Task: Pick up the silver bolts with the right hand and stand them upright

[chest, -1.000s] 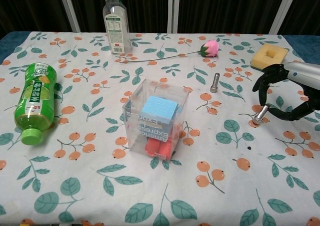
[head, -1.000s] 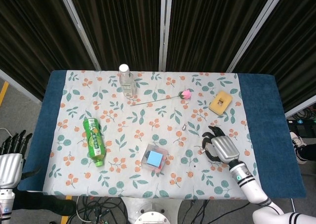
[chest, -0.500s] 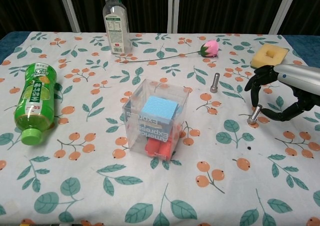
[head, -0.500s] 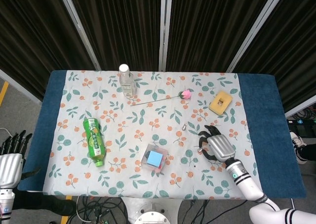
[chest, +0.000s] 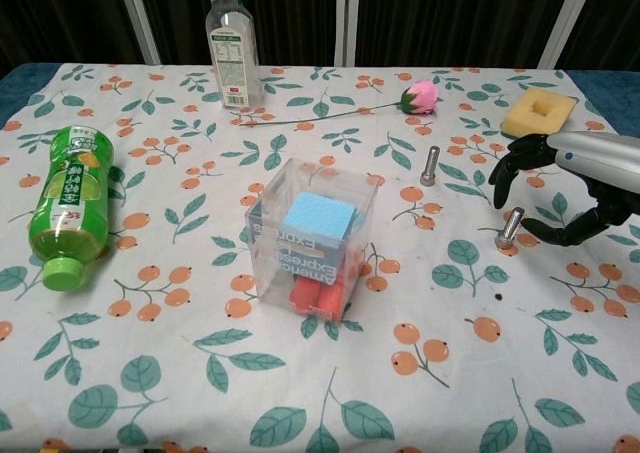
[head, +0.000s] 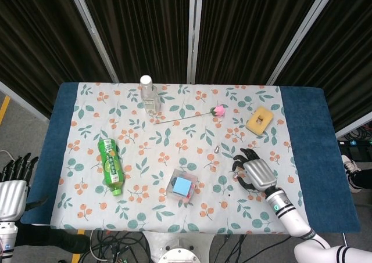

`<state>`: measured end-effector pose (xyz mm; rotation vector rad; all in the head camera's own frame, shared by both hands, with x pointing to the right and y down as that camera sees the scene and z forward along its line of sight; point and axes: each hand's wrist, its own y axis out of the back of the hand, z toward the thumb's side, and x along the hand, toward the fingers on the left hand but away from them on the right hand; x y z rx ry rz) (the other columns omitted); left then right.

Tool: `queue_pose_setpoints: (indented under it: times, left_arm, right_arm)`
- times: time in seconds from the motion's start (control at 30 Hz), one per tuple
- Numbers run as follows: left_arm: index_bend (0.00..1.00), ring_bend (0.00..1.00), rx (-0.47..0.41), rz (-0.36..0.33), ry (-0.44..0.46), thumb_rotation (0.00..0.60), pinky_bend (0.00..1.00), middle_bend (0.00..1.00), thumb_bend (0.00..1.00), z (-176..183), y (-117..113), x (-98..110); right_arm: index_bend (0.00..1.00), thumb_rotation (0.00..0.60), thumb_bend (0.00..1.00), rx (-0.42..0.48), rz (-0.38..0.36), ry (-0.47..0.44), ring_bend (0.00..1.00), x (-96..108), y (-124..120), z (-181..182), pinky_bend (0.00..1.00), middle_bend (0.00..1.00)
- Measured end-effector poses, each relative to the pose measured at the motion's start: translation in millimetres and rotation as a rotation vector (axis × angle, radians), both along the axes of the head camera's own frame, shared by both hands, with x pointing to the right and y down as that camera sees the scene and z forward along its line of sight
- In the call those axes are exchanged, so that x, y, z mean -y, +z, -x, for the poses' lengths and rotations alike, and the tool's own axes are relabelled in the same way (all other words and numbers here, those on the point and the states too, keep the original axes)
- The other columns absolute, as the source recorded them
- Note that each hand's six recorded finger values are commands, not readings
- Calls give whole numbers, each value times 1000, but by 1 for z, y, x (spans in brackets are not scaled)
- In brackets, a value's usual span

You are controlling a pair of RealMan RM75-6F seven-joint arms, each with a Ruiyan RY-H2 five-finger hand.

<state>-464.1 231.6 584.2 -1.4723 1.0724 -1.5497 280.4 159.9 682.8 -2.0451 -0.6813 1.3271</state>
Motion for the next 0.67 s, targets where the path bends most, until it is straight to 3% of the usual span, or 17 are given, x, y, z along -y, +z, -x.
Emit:
queue_pose_setpoints:
  times: [0.1,0.37,0.5,0.67]
  left_arm:
    - [88,0,0,-3,3,600,0,0,60,0,-1,2]
    - [88,0,-30,-11,16,600,0,0,60,-5,-2,6]
    - [88,0,-32,-15,21,600,0,0,61,-8,-2,7]
    - [88,0,-34,-17,26,600,0,0,61,-11,-2,9]
  right_arm:
    - [165,600,209,4,-32,7,0,3,-9,-4,0,143]
    - [153,600,231,-11,-215,131,0,14,-62,-54,0,137]
    - [148,600,240,-33,-293,229,0,2,-96,-98,0,118]
    - [140,600,240,-10,-308,313,0,-24,-122,-133,0,105]
